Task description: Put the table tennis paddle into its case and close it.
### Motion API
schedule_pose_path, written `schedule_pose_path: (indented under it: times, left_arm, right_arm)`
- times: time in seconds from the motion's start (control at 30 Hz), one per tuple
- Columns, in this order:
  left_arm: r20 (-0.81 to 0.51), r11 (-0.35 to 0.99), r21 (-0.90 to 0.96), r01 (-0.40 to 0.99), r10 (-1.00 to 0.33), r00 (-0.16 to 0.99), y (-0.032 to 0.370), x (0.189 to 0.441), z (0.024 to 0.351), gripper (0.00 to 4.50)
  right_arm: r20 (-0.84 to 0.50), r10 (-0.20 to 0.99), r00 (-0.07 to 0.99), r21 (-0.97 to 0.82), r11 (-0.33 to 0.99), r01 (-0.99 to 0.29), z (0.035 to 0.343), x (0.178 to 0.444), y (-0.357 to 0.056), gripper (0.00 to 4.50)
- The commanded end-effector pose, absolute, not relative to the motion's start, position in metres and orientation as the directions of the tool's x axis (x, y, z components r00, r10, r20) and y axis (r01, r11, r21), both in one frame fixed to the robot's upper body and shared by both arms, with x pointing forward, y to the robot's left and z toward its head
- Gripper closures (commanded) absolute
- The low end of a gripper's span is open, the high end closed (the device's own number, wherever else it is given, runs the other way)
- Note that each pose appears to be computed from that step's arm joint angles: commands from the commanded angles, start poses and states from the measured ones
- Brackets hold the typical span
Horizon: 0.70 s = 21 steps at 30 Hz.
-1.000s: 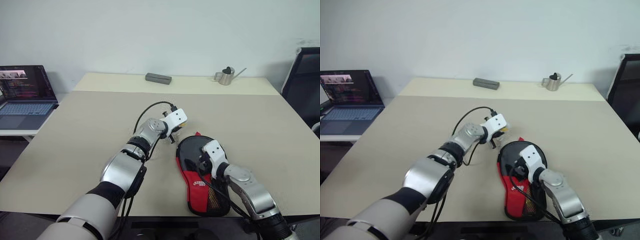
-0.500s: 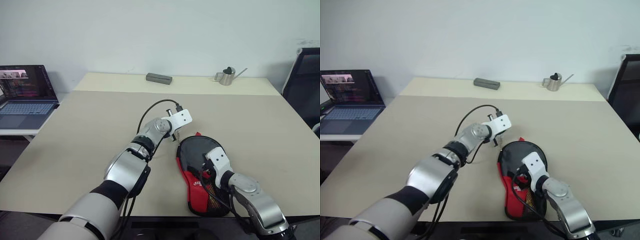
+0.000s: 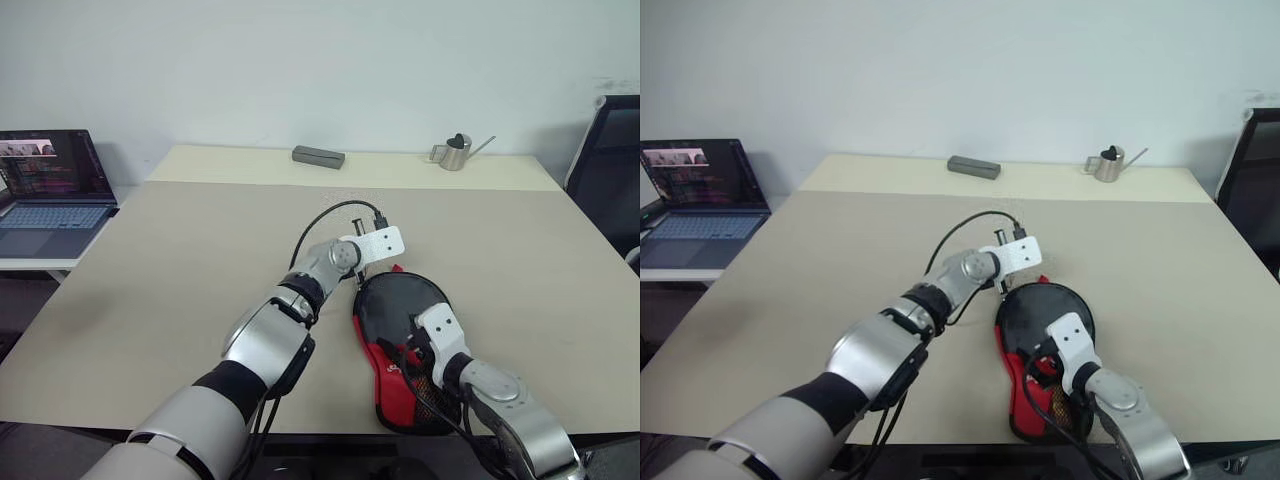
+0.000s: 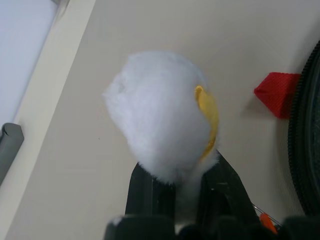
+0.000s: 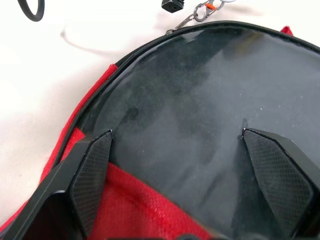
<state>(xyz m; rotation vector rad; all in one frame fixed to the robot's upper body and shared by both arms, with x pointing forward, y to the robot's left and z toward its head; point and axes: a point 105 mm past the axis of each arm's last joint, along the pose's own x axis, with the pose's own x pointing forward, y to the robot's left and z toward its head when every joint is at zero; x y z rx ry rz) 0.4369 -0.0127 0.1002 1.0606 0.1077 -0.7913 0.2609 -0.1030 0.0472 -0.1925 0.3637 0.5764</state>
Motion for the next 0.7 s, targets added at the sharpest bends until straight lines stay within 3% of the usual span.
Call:
schedule_pose_path:
  times: [0.03, 0.4, 0.7]
  left_arm:
    - [-0.361, 0.223, 0.809, 0.544, -0.543, 0.758, -0.021, 0.444, 0.129, 4.39]
    - [-0.268, 0.288, 0.838, 0.464, -0.524, 0.808, -0.024, 0.453, 0.159, 4.39]
    - [-0.272, 0.256, 0.847, 0.466, -0.545, 0.793, -0.044, 0.444, 0.153, 4.39]
  right_arm:
    - [-0.583, 0.444, 0.680, 0.005, 0.839, -0.544, -0.001, 0.233, -0.111, 0.00]
    - [-0.593, 0.420, 0.687, 0.012, 0.858, -0.514, 0.000, 0.220, -0.113, 0.00]
    - [-0.590, 0.406, 0.698, 0.013, 0.869, -0.494, 0.001, 0.216, -0.112, 0.00]
